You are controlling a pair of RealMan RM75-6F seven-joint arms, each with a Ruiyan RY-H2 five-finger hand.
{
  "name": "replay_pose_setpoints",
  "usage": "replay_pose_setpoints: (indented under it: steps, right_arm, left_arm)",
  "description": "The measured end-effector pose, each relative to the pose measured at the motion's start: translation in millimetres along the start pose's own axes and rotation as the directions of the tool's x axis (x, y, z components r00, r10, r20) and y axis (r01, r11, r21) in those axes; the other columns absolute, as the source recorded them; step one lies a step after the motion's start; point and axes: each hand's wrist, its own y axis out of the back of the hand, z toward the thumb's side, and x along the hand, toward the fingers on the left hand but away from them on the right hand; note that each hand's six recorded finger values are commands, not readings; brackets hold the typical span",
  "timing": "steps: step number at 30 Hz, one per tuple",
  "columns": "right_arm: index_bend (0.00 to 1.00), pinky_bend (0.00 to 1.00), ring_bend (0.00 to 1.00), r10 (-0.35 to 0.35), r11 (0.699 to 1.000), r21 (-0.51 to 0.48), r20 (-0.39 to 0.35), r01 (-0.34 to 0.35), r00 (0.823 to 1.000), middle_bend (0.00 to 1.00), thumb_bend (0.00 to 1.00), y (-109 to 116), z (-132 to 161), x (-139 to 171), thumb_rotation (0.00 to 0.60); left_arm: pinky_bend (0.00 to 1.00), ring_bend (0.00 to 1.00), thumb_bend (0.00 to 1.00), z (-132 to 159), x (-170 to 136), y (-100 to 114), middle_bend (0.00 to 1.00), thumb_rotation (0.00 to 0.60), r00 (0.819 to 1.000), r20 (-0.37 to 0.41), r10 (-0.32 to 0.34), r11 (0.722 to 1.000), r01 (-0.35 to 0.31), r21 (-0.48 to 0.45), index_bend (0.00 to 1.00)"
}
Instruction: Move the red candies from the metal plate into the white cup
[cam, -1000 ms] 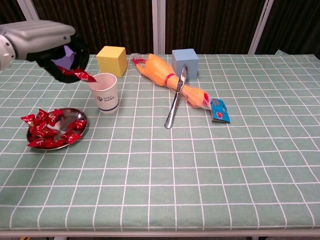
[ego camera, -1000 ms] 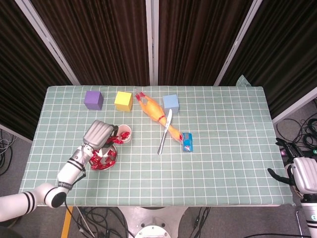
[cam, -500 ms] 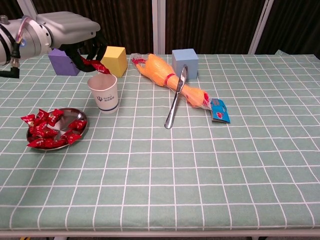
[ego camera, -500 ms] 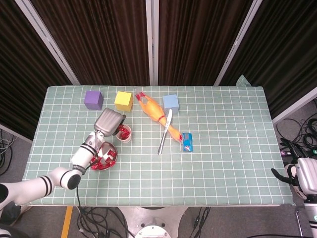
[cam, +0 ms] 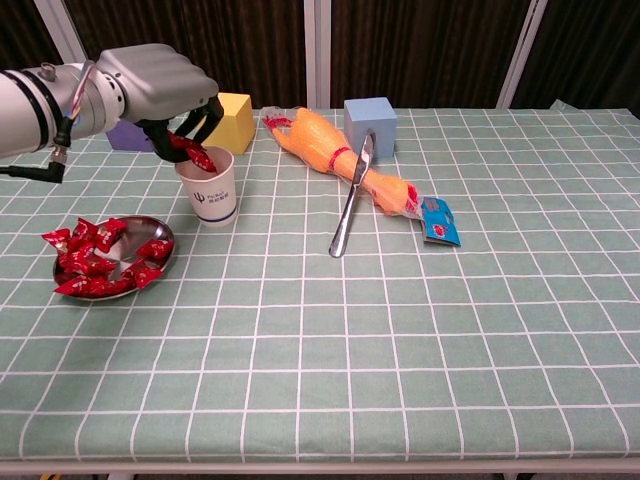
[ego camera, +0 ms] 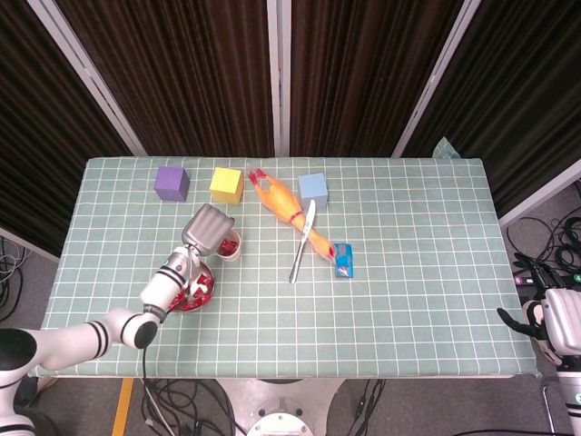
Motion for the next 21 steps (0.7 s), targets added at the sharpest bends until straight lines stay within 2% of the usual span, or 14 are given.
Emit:
replay_pose_setpoints:
  steps: [8,17,21]
  right_arm:
    - [0.13,0.52,0.19,0.001,1.000,0.001,0.003,-0.001,1.000,0.24,0.12,-1,0,-1,0.600]
    - [0.13,0.52,0.19,0.003,1.000,0.000,0.004,-0.003,1.000,0.24,0.12,-2,0,-1,0.600]
    - [0.13,0.52,0.19,0.003,1.000,0.000,0.006,-0.003,1.000,0.24,0.12,-2,-1,-1,0.600]
  left_arm:
    - [1.00,0.98,0.54,12,-1,-4,0.65,0.600,0.999,0.028,-0.018,0.992,0.015,0.125,0.56]
    - [1.00,0.97,0.54,19,-2,-6,0.52,0.600,0.999,0.027,-0.047,0.983,0.042,0.178,0.45]
    - [1.00,0.96,0.54,22,-3,-3,0.49,0.600,0.998,0.029,-0.049,0.981,0.042,0.190,0.43]
